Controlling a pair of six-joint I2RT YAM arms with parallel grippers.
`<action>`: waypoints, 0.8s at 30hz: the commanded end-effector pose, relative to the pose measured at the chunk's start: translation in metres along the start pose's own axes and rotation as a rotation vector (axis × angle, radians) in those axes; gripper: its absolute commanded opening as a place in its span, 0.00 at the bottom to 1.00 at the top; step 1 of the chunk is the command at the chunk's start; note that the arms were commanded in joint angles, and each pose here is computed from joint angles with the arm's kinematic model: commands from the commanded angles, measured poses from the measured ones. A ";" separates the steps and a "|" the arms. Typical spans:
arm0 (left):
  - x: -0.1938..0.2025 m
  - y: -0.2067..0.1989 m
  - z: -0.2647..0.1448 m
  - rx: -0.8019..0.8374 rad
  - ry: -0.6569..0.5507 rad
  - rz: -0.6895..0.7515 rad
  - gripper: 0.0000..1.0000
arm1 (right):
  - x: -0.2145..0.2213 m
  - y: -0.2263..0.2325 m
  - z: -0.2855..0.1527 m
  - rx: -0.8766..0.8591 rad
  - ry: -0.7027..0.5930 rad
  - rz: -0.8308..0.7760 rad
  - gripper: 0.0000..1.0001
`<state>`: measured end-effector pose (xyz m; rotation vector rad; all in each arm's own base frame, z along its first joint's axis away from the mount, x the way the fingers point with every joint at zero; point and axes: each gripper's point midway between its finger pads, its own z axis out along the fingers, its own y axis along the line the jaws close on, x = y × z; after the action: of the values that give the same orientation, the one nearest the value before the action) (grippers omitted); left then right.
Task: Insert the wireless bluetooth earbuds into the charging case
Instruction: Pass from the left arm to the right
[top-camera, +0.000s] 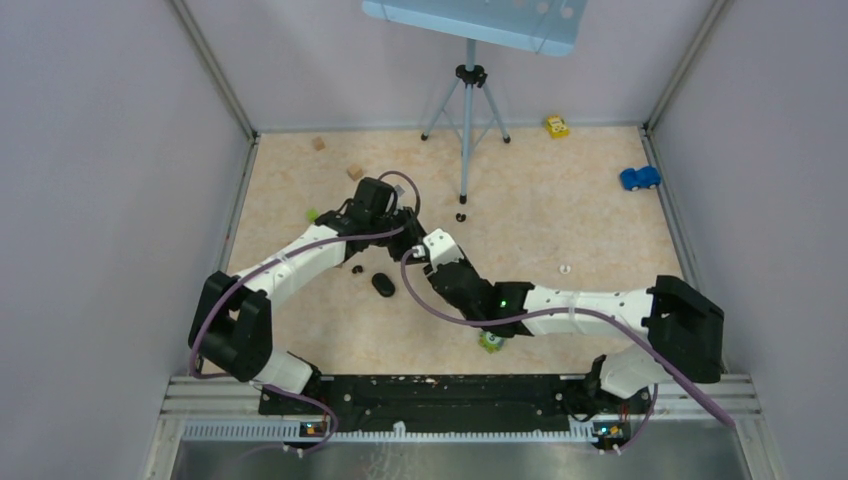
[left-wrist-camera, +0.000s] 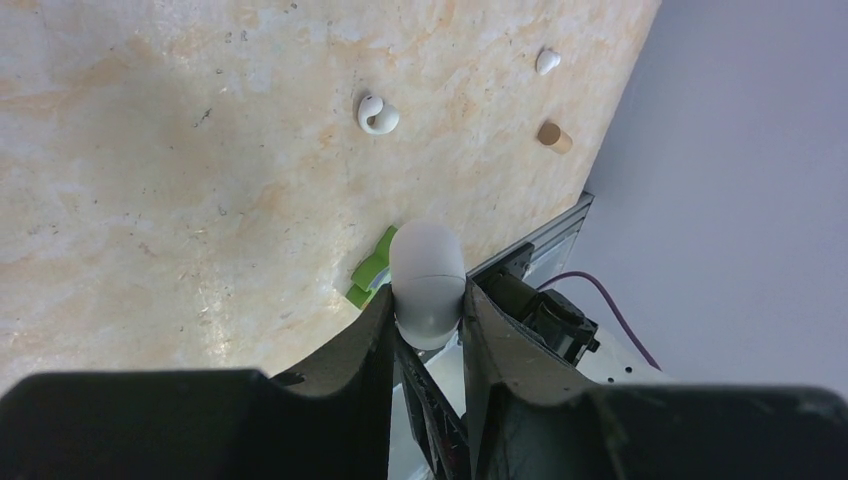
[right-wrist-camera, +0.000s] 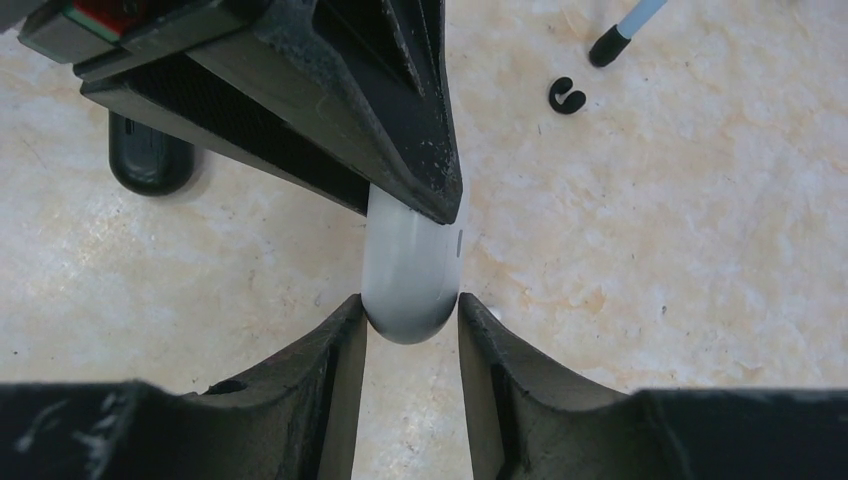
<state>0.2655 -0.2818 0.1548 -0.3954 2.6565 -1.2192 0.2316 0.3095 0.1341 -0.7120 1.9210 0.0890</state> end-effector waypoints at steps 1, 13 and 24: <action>-0.007 -0.020 -0.013 0.041 -0.037 0.024 0.00 | -0.039 0.006 0.002 0.014 -0.098 0.054 0.37; -0.006 -0.025 -0.013 0.072 -0.026 0.030 0.02 | -0.051 0.005 0.002 0.034 -0.131 0.078 0.00; -0.007 -0.031 -0.014 0.133 -0.035 0.059 0.69 | -0.046 0.002 0.001 0.044 -0.125 0.077 0.00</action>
<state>0.2712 -0.2859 0.1648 -0.3816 2.6058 -1.2792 0.2412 0.3181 0.1456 -0.6593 1.8736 0.0755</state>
